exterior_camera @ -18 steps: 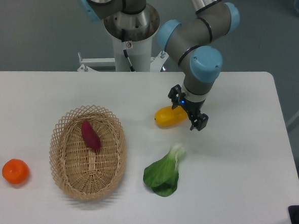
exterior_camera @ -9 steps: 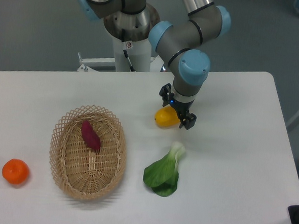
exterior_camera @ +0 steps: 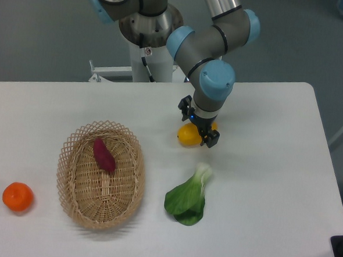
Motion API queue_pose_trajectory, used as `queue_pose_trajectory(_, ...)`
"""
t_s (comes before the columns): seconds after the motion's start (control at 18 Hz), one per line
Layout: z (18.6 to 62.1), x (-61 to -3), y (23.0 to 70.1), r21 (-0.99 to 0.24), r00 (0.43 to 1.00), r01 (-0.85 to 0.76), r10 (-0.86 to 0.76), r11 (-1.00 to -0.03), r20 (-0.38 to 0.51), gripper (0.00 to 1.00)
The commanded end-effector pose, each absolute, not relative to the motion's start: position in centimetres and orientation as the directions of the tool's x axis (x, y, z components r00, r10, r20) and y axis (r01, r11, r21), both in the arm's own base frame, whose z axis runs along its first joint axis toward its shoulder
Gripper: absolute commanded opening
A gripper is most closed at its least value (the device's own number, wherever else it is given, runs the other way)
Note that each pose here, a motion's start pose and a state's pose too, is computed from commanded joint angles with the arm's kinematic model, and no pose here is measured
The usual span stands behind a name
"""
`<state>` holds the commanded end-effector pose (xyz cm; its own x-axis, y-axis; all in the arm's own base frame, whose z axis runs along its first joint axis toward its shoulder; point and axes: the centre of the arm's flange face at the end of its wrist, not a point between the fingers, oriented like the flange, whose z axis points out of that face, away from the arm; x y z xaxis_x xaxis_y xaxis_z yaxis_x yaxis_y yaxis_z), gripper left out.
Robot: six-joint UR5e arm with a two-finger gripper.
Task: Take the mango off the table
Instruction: 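Close the gripper around the yellow mango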
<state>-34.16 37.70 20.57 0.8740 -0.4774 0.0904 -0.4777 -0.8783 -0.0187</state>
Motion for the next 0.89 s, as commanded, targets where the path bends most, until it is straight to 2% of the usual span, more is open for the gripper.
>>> queue_pose_trajectory(0.22, 19.4, -32.4, 38.5, -0.020, 0.878, -0.476, -0.476, -0.879, 0.042, 1.00)
queue_pose_trajectory(0.5, 19.2, -31.7, 38.9, -0.020, 0.875, -0.481, -0.482, -0.876, 0.042, 0.98)
queue_pose_trajectory(0.72, 19.2, -31.8, 38.9, -0.019, 0.875, -0.483, -0.483, -0.876, 0.042, 0.69)
queue_pose_trajectory(0.89, 19.3, -32.0, 38.6, 0.007, 0.875, -0.482, -0.482, -0.876, 0.038, 0.61)
